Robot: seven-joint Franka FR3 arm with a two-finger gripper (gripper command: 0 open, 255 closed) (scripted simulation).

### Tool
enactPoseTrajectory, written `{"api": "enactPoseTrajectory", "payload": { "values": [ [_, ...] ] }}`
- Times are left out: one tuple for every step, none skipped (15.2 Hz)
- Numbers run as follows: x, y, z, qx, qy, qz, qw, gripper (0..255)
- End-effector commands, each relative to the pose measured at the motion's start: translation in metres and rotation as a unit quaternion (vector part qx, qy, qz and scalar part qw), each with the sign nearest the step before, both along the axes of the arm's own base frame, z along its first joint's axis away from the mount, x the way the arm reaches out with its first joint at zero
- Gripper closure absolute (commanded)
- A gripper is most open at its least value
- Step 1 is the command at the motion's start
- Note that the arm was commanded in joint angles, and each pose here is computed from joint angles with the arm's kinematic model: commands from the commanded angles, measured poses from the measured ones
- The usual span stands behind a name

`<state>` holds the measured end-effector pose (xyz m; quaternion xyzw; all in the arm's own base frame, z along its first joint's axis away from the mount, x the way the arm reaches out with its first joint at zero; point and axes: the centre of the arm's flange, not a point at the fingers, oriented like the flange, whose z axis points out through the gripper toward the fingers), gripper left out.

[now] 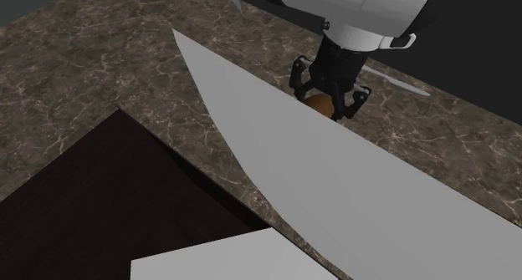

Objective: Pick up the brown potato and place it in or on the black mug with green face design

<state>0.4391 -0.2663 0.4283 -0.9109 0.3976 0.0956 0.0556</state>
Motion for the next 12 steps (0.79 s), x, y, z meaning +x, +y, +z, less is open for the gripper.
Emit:
{"api": "enactPoseTrajectory", "payload": {
  "values": [
    [0.000, 0.000, -0.001, 0.000, 0.000, 0.000, 1.0000, 255],
    [0.000, 0.000, -0.001, 0.000, 0.000, 0.000, 1.0000, 255],
    [0.000, 0.000, -0.001, 0.000, 0.000, 0.000, 1.0000, 255],
    [0.000, 0.000, -0.001, 0.000, 0.000, 0.000, 1.0000, 255],
    [0.000, 0.000, -0.001, 0.000, 0.000, 0.000, 1.0000, 255],
    [0.000, 0.000, -0.001, 0.000, 0.000, 0.000, 1.0000, 0],
    [0.000, 0.000, -0.001, 0.000, 0.000, 0.000, 1.0000, 0],
    [0.000, 0.000, -0.001, 0.000, 0.000, 0.000, 1.0000, 0],
    [0.000, 0.000, -0.001, 0.000, 0.000, 0.000, 1.0000, 0],
    [0.000, 0.000, -0.001, 0.000, 0.000, 0.000, 1.0000, 0],
    [0.000, 0.000, -0.001, 0.000, 0.000, 0.000, 1.0000, 0],
    [0.001, -0.003, 0.011, 0.000, 0.000, 0.000, 1.0000, 0]
  ]
}}
